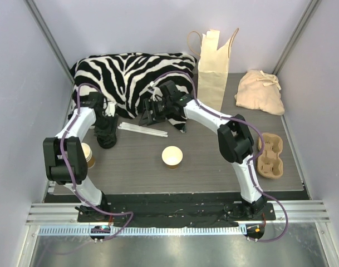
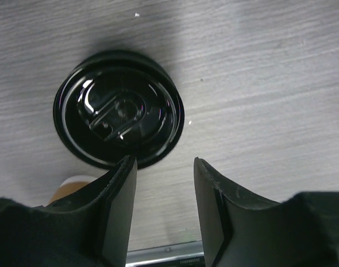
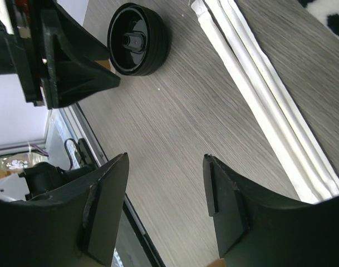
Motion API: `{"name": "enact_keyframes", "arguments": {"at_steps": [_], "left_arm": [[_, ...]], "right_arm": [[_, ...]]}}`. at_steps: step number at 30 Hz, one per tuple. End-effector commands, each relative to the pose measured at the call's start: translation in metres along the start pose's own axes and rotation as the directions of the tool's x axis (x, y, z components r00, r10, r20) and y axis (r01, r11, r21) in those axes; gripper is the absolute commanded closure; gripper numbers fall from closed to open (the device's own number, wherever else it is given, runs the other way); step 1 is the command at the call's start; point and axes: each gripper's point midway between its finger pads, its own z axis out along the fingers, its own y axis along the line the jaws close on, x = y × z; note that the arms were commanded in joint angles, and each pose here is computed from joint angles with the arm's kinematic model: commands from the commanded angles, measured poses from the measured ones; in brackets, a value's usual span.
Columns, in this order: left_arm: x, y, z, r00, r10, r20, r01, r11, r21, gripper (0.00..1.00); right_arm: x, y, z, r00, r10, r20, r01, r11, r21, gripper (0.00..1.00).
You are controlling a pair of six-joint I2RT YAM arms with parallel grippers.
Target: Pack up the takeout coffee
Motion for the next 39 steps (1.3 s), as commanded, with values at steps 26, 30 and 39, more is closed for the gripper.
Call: {"name": "enact_keyframes", "arguments": {"at_steps": [26,30,39], "left_arm": [[-0.033,-0.011,0.028,0.999,0.011,0.05,-0.012,0.999,0.037,0.73],[-0.032,-0.01,0.024,0.999,0.017,0.051,-0.018,0.999,0.032,0.73],[-0.033,-0.011,0.027,0.999,0.012,0.047,-0.014,0.999,0.039,0.85]], "right_arm": [[-0.017,0.018,0.027,0.999,-0.006,0.041,0.009,0.997,-0.073,0.38],[-0.015,0.019,0.03,0.999,-0.004,0.034,0.006,0.997,-0.079,0.38],[-0.013,0.021,0.031,0.999,-0.011,0.031,0.013,0.996,-0.083,0.38]]}}
